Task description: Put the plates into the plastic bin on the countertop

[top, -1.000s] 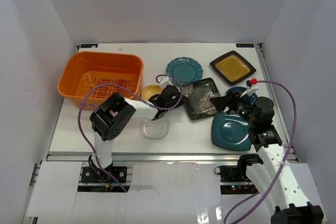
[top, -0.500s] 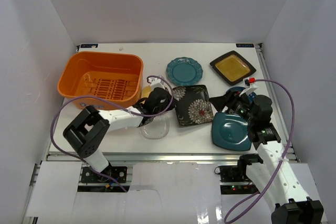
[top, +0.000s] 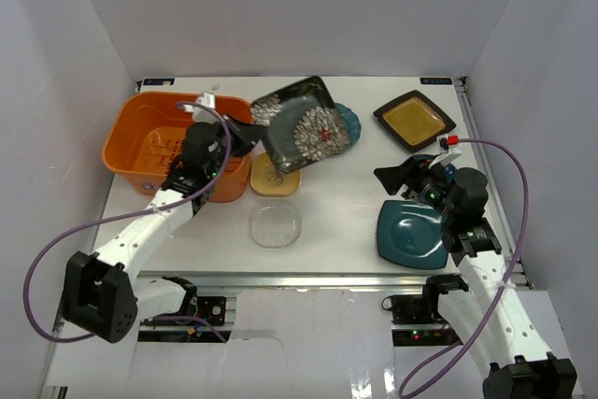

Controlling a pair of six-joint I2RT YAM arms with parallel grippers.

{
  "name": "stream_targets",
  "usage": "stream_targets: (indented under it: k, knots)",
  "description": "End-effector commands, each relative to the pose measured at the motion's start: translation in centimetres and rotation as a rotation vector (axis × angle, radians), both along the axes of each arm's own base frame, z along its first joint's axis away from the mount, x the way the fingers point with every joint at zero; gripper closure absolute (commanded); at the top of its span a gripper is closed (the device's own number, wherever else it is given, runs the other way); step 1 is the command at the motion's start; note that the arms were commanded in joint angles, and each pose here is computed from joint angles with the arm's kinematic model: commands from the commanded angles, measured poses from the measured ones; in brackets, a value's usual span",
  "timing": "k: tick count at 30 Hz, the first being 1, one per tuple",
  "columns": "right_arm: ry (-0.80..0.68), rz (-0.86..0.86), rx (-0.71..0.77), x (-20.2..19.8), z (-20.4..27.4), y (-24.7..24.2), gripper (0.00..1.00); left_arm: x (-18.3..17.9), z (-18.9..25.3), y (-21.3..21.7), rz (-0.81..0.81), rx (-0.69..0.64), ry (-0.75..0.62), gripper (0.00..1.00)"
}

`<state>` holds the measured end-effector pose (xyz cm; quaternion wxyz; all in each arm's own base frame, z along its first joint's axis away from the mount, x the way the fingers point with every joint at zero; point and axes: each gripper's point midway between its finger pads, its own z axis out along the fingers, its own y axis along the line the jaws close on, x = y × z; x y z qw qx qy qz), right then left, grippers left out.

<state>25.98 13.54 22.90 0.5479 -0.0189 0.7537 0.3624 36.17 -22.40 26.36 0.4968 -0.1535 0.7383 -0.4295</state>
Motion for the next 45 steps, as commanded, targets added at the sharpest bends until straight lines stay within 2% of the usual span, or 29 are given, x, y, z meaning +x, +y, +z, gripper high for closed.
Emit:
stream_targets:
  k: [1,2,3,8,12,16,23,27,32,33,35,36,38,39,42,43,45]
  knots:
    - [-0.059,0.007,0.018,0.6,1.5,0.3,0.27,0.2,11.0,6.6,0.155,-0.093,-0.221,1.00]
    - [-0.053,0.012,0.021,0.7,1.3,0.4,0.27,0.4,10.4,8.5,0.206,-0.052,-0.189,1.00]
    - [-0.036,0.017,0.019,0.8,0.7,0.5,0.27,0.6,11.7,12.2,0.302,-0.035,-0.217,1.00]
    - [-0.005,0.045,0.024,1.3,-0.9,1.2,0.27,0.0,9.7,24.2,0.637,0.079,-0.109,1.00]
    - [0.019,0.043,0.010,2.1,-2.3,1.9,0.27,-0.9,6.1,29.9,0.779,0.132,0.015,1.00]
    - [0.065,0.043,0.003,3.3,-3.7,2.4,0.27,-0.5,1.8,31.6,0.774,0.152,0.142,1.00]
    - [0.098,0.018,-0.018,5.4,-5.0,4.3,0.27,2.3,-0.6,31.4,0.712,0.106,0.209,1.00]
    - [0.158,-0.038,-0.048,7.8,-7.2,5.1,0.26,3.9,-2.0,30.7,0.641,0.082,0.247,1.00]
    - [0.243,-0.172,-0.033,12.0,-10.1,4.7,0.25,5.1,-4.6,31.1,0.600,0.130,0.333,0.99]
    - [0.248,-0.182,-0.019,12.6,-10.3,4.9,0.25,5.2,-5.1,31.2,0.594,0.148,0.343,0.87]
    - [0.267,-0.205,0.010,14.2,-10.9,5.3,0.25,5.3,-6.0,31.6,0.604,0.164,0.368,0.77]
    - [0.277,-0.230,0.023,14.8,-11.1,5.2,0.25,5.3,-6.2,31.7,0.603,0.173,0.371,0.64]
    - [0.294,-0.287,0.026,16.4,-12.0,4.7,0.25,5.1,-6.8,31.6,0.600,0.175,0.383,0.52]
    - [0.294,-0.322,0.044,17.3,-11.8,4.4,0.25,5.0,-7.1,31.5,0.597,0.177,0.387,0.38]
    - [0.343,-0.368,0.070,18.6,-13.6,4.0,0.23,4.8,-6.9,31.3,0.594,0.177,0.375,0.16]
    - [0.361,-0.378,0.077,19.1,-14.6,4.0,0.23,4.6,-6.6,31.1,0.594,0.182,0.363,0.05]
    - [0.388,-0.389,0.119,19.8,-15.3,4.1,0.23,4.4,-5.9,31.1,0.598,0.192,0.340,0.02]
